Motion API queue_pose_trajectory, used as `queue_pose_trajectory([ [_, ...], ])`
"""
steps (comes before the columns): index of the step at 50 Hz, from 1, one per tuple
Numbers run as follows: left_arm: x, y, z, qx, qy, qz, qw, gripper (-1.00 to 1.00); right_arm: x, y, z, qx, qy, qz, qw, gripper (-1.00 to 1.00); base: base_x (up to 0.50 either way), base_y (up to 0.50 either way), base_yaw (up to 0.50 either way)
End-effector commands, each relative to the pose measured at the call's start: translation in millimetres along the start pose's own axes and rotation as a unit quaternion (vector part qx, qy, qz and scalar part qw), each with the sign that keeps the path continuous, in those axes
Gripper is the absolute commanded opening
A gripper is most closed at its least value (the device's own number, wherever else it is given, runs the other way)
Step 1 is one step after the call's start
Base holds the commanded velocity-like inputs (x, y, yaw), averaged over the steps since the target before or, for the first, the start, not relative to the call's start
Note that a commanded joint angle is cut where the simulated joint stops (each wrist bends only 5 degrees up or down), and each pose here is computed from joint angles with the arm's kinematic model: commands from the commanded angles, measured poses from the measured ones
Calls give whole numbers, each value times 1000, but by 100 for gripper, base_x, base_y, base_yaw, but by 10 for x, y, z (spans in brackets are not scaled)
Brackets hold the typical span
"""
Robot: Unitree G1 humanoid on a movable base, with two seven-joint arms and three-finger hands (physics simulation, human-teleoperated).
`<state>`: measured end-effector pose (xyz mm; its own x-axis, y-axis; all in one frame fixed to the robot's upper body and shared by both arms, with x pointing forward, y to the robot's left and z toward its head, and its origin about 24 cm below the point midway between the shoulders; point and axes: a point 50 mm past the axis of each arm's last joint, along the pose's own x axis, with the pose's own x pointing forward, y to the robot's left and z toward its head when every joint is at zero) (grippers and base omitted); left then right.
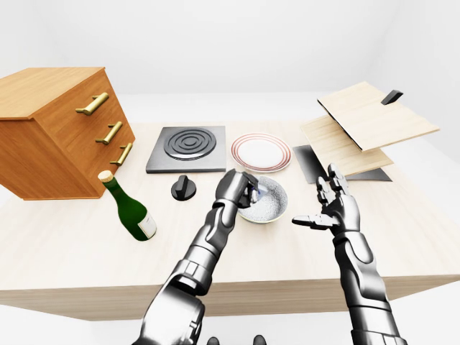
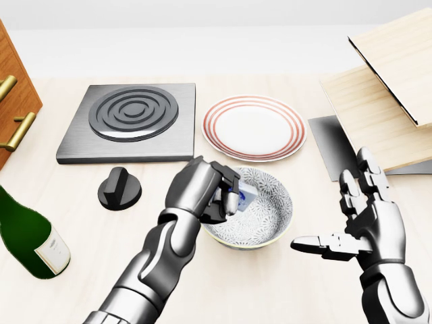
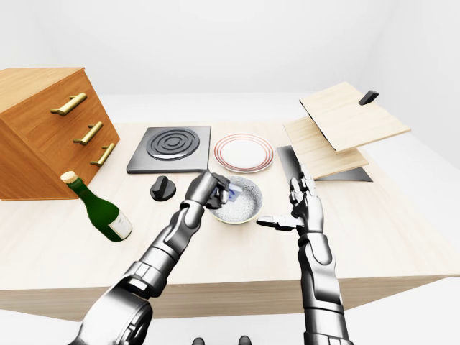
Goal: Pick up the cream cheese and put it in the bowl.
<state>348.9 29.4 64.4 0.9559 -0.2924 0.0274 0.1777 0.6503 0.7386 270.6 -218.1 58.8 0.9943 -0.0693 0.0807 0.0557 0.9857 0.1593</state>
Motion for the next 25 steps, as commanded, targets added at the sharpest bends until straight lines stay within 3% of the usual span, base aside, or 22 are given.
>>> queue_pose_trajectory([
  [1,22,-9,20,42,-6,11,999,-100,3,-4,-11,2,1,0,1000,100,0,0,0],
  [25,15,-36,51,45,-11,11,999,-100,0,-5,-18,3,1,1,1000,100,0,0,0],
])
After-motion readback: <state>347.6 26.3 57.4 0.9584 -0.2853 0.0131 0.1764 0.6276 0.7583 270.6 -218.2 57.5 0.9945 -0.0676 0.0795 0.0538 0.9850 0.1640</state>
